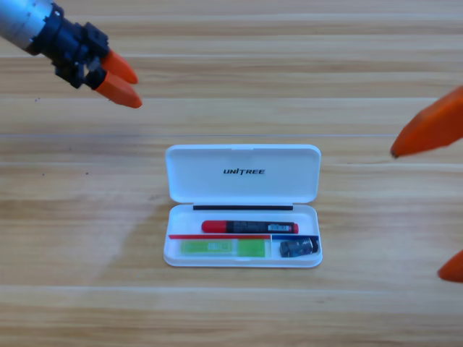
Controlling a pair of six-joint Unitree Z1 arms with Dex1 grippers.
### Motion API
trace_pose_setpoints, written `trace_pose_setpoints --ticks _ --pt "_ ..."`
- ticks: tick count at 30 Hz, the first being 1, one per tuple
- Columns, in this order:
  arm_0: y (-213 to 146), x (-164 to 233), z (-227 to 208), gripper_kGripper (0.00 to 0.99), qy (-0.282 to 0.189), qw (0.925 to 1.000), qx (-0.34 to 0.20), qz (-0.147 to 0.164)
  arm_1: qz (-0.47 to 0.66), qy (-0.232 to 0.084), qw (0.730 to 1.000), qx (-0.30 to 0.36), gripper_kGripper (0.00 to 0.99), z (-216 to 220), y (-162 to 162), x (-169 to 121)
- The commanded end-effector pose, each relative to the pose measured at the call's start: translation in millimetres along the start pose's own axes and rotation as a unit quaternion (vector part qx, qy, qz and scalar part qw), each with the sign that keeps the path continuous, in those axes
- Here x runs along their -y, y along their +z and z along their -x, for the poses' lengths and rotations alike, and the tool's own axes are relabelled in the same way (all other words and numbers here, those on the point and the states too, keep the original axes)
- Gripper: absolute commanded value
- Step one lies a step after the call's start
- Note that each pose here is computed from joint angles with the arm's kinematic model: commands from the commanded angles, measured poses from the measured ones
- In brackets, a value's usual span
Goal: Clean up eraser and pencils
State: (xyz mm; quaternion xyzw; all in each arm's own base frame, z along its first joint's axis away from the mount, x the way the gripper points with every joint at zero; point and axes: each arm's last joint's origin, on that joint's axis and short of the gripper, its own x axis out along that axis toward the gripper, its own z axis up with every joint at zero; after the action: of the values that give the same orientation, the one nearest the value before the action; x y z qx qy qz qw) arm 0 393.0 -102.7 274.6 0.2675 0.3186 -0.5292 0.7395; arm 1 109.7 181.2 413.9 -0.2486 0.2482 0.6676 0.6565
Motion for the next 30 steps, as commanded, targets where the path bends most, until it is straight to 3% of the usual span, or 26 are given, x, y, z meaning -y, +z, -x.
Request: trace_pose_setpoints --ticks 1,3,30 --pt "-19.3 -16.1 -30.1 0.187 -0.036 0.9993 0.005 -0.008 -0.018 0.000 1.000 0.002 0.988 -6.3 -9.5 5.6" --pt "-20.7 -17.3 -33.9 0.000 -0.040 0.9992 0.004 -0.008 -0.018 0.004 1.000 0.002 0.988 -7.6 -10.2 5.6" --pt "12.7 30.1 -106.3 0.000 -0.113 0.9900 -0.045 -0.072 -0.018 0.014 1.000 0.005 0.990 -8.5 -12.8 3.7"
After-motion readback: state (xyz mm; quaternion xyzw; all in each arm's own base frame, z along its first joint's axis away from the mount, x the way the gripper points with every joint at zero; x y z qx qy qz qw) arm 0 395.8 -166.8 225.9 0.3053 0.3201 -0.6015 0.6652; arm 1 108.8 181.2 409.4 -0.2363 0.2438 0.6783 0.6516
